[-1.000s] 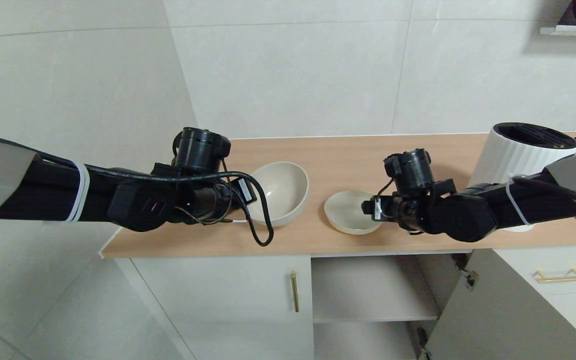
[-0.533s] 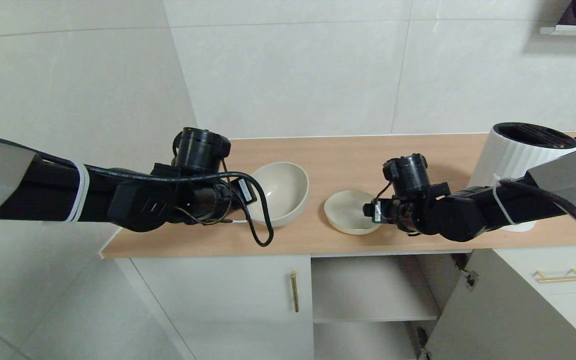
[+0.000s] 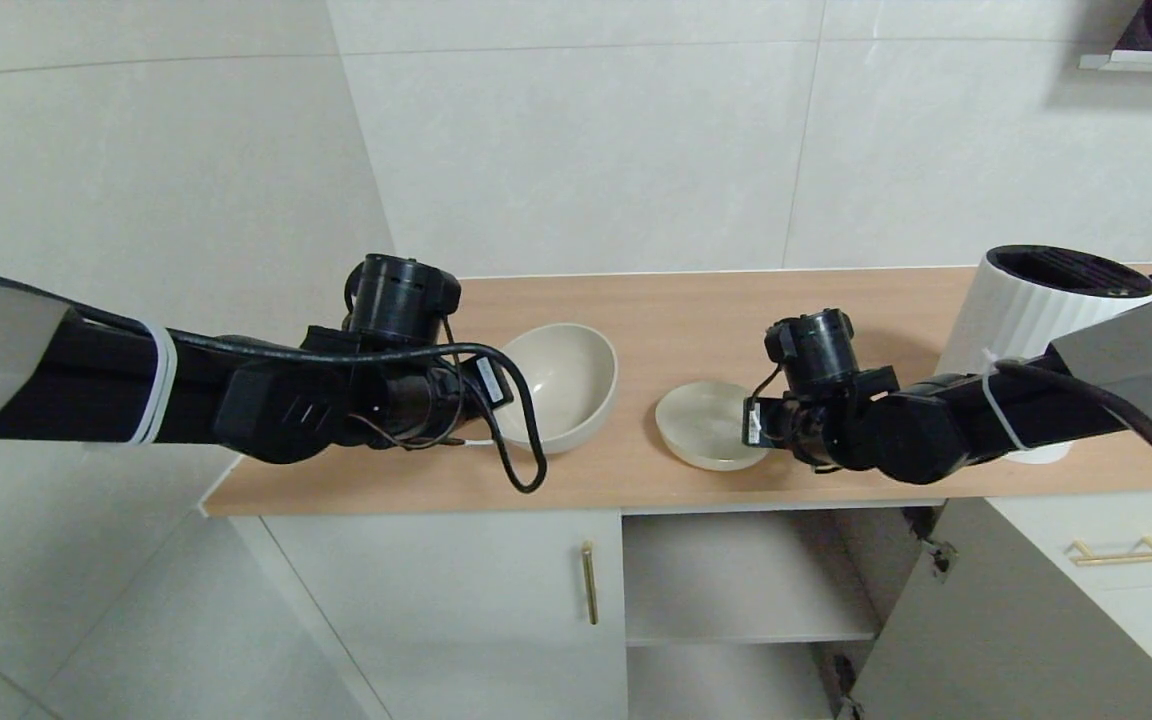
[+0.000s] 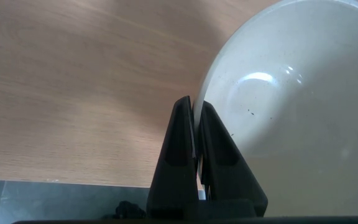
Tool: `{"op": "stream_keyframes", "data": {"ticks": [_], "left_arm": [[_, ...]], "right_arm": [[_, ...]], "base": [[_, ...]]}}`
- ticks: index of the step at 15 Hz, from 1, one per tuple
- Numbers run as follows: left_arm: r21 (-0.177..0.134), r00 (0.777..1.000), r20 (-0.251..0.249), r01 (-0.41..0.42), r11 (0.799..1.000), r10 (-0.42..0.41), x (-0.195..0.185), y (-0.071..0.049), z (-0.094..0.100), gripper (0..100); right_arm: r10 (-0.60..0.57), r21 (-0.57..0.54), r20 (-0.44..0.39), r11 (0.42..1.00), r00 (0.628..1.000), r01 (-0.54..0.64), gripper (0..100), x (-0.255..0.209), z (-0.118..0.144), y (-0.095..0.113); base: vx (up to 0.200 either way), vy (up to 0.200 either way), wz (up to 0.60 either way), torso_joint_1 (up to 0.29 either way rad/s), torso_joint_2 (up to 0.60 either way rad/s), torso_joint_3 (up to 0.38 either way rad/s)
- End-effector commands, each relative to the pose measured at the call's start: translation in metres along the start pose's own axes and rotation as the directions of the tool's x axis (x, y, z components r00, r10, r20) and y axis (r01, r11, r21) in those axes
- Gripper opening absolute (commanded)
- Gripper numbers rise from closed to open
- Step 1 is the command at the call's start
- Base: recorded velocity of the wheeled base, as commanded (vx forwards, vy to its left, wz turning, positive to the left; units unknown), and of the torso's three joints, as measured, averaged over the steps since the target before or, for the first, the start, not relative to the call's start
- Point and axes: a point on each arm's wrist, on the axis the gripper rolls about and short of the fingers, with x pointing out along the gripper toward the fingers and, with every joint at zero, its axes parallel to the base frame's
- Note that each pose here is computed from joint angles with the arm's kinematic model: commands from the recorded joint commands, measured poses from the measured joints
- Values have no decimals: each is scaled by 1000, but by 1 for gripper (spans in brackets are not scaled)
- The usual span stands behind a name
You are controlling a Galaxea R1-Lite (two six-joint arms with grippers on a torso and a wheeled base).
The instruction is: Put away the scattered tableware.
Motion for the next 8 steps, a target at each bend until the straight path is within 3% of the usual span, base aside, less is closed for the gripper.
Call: {"op": "stream_keyframes", "data": {"ticks": [1,4,8], "left_arm": [[-1,1000,3,3,1000,-3,-1,0,1,0],[-2,1000,20,14,1000,-14,-15,0,4,0],[15,999,31,24,1000,-24,-52,10,2,0]], "right_arm": [[1,1,4,1000,1000,-1,0,-2,1,0],[18,32,38,999,999,-19,0,-21,16,-3],[139,41,32,989,990,-140,0,-91,36,-23]], "base": [[0,0,0,0,0,0],[0,0,0,0,0,0],[0,0,0,0,0,0]]}}
